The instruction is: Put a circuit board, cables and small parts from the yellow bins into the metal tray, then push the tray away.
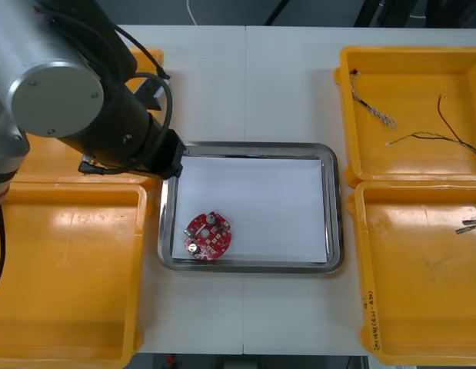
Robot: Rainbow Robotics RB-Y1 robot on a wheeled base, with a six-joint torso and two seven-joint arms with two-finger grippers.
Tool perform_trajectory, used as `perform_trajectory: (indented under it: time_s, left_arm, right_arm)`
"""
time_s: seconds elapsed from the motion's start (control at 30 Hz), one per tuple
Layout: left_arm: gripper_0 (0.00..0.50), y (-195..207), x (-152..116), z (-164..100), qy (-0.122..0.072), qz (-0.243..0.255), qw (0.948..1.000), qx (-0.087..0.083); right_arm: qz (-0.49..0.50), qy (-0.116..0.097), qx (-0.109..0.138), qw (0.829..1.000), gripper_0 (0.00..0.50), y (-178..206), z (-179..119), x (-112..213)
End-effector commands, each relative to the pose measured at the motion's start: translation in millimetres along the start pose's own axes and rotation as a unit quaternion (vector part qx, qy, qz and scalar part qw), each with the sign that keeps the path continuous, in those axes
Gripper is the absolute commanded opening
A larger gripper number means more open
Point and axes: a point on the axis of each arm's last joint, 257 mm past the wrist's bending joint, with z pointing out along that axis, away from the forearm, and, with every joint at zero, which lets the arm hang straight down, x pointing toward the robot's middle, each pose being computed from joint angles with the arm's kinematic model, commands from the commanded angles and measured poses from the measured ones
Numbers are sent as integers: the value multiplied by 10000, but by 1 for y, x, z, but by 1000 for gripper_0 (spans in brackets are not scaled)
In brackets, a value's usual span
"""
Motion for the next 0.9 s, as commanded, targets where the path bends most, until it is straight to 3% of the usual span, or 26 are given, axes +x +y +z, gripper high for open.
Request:
perform_trajectory:
  time_s: [0.03,0.17,0.5,0.67,0.9]
  left_arm:
    - [500,32,-24,-33,-407,19,9986,-344]
    - [500,61,-30,-38,-383,-18,9979,-514]
    - [500,121,-52,-51,-457,-156,9961,-732]
    - [500,149,-52,-44,-295,-60,9948,-972]
    - [500,172,-48,-32,-45,107,9938,-1109]
  right_arm:
    - [-912,-24,71,9958,0,15,-6,-21]
    - [-1333,-37,-40,9911,0,36,-3,-34]
    - [-2265,-193,-370,9731,0,94,12,-66]
    - [-2611,-266,-437,9640,0,114,19,-75]
    - [-3147,-222,-505,9476,0,140,36,-76]
